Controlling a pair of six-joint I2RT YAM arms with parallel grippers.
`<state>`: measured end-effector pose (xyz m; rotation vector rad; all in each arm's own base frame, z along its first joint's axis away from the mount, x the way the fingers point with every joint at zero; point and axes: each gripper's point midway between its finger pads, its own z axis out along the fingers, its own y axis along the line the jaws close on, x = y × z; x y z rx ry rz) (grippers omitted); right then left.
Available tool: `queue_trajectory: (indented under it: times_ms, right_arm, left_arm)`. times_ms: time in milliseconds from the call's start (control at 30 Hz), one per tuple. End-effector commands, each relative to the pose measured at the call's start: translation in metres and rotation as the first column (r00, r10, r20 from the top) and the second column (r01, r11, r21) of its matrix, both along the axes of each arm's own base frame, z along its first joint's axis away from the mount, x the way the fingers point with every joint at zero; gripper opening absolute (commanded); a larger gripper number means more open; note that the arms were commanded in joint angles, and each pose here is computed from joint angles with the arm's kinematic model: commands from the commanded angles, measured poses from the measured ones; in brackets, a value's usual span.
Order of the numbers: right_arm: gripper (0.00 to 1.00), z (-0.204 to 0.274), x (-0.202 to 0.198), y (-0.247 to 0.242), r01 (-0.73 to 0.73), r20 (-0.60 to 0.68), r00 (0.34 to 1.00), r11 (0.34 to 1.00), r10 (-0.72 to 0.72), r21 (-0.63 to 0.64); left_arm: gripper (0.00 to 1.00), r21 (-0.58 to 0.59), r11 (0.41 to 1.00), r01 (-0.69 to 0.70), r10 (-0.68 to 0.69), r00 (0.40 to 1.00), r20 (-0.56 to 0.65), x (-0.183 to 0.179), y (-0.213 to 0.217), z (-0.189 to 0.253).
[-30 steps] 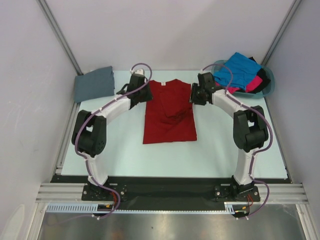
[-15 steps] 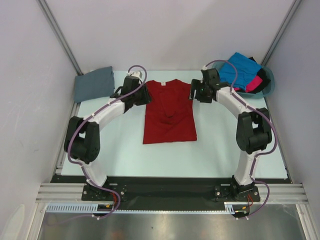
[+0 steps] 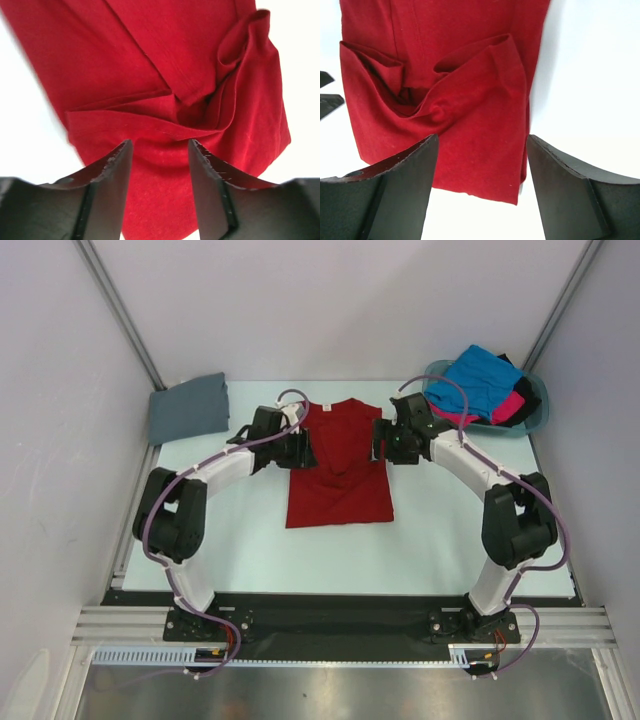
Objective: Fold and stack the t-shirts
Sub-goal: Fold the tshirt
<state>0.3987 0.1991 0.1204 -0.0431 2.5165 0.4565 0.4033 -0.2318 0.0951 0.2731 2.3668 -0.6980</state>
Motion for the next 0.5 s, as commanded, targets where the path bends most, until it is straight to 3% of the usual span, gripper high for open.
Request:
queue_trajectory:
  times_ms: [0,200,467]
  right_arm:
    - [0.77,0.024,-0.002,-0.006,0.011,0.055,0.998,1.000,-0.012,0.006]
    - [0.77,0.019,-0.003,-0.008,0.021,0.045,0.999,1.000,-0.021,-0.003]
    - [0.76,0.018,-0.003,-0.006,0.014,0.042,0.999,1.000,-0.014,-0.002]
  left_arm:
    - [0.55,-0.044,0.992,0.115,-0.114,0.993,0.020,-0.005,-0.019,0.002]
    - [0.68,-0.078,0.992,0.102,-0.107,0.993,-0.056,-0.010,-0.034,-0.004]
    - [0.70,-0.055,0.997,0.053,-0.058,0.994,-0.094,0.001,-0.033,-0.016]
